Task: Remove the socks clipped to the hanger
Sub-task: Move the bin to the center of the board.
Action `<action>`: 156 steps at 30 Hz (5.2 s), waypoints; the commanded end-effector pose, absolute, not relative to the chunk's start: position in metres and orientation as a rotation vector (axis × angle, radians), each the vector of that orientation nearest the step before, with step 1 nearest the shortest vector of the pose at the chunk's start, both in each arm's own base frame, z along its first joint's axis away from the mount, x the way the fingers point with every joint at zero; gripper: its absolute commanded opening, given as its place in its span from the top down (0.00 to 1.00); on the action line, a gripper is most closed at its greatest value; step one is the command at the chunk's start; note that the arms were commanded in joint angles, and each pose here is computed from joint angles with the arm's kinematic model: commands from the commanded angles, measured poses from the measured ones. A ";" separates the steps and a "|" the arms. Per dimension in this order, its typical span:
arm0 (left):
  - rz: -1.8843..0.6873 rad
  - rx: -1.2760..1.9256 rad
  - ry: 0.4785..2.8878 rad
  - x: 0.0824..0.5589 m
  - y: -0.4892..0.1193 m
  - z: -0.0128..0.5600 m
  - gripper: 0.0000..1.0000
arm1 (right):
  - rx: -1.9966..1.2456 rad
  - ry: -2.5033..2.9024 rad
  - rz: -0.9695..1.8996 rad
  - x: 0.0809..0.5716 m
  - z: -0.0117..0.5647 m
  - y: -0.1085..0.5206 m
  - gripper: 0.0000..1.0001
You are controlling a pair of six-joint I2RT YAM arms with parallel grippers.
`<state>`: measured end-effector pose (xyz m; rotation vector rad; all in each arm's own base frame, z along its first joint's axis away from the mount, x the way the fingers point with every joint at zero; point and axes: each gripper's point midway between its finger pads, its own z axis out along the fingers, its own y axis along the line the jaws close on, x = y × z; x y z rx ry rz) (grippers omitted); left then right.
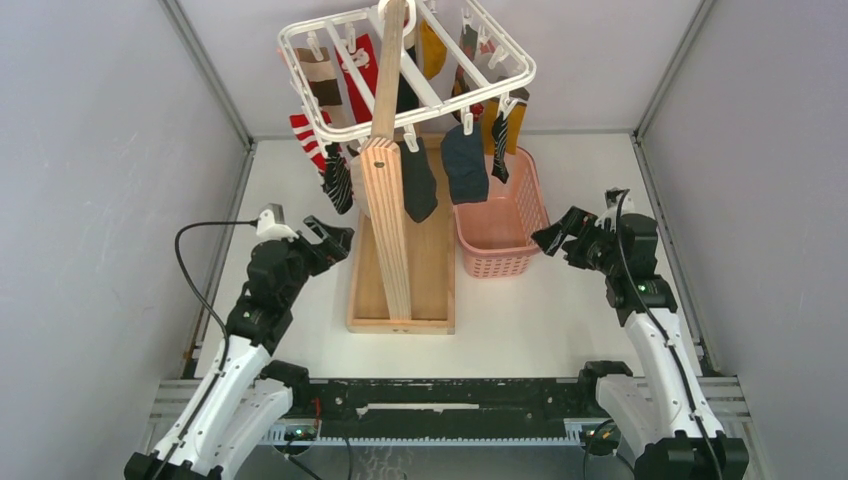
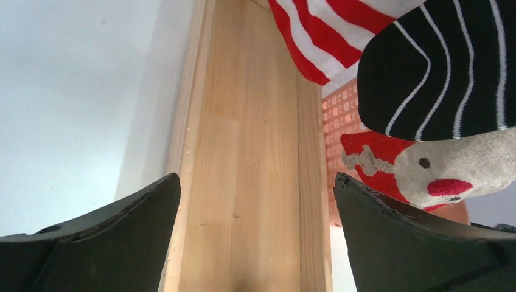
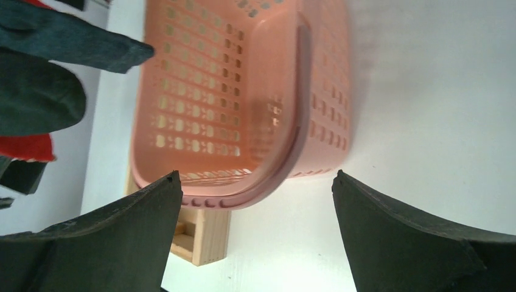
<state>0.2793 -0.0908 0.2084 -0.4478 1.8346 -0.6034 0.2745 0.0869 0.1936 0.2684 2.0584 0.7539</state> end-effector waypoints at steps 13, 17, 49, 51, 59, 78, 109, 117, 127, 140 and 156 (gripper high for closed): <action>-0.748 -0.366 1.870 0.260 -0.123 0.206 0.14 | 0.068 2.044 0.472 0.255 0.229 0.117 0.06; -0.720 -0.391 1.898 0.250 -0.126 0.198 0.26 | -0.070 2.026 0.497 0.238 0.242 0.150 0.10; -0.621 -0.370 2.012 0.236 -0.141 0.165 0.32 | -0.360 2.042 0.083 0.322 0.203 0.234 0.06; -0.624 -0.367 2.011 0.236 -0.142 0.166 0.32 | -0.390 2.067 0.114 0.321 0.195 0.239 0.06; -0.628 -0.351 2.019 0.238 -0.146 0.166 0.32 | -0.462 2.098 0.201 0.314 0.181 0.256 0.10; -0.626 -0.327 2.040 0.239 -0.152 0.160 0.32 | -0.408 2.099 0.282 0.302 0.187 0.233 0.01; -0.615 -0.323 2.063 0.236 -0.156 0.152 0.32 | -0.420 2.204 0.102 0.314 0.147 0.227 0.59; -0.609 -0.311 2.079 0.238 -0.159 0.148 0.32 | -0.264 2.233 -0.004 0.307 0.154 0.182 0.91; -0.624 -0.297 2.087 0.239 -0.165 0.146 0.32 | 0.063 2.282 0.038 0.296 0.161 0.097 0.89; -0.562 -0.331 2.094 0.238 -0.156 0.145 0.29 | 0.163 2.240 0.004 0.283 0.189 0.075 0.21; -0.337 -0.554 2.060 0.227 -0.101 0.146 0.00 | -0.242 2.210 0.333 0.255 0.204 0.228 0.20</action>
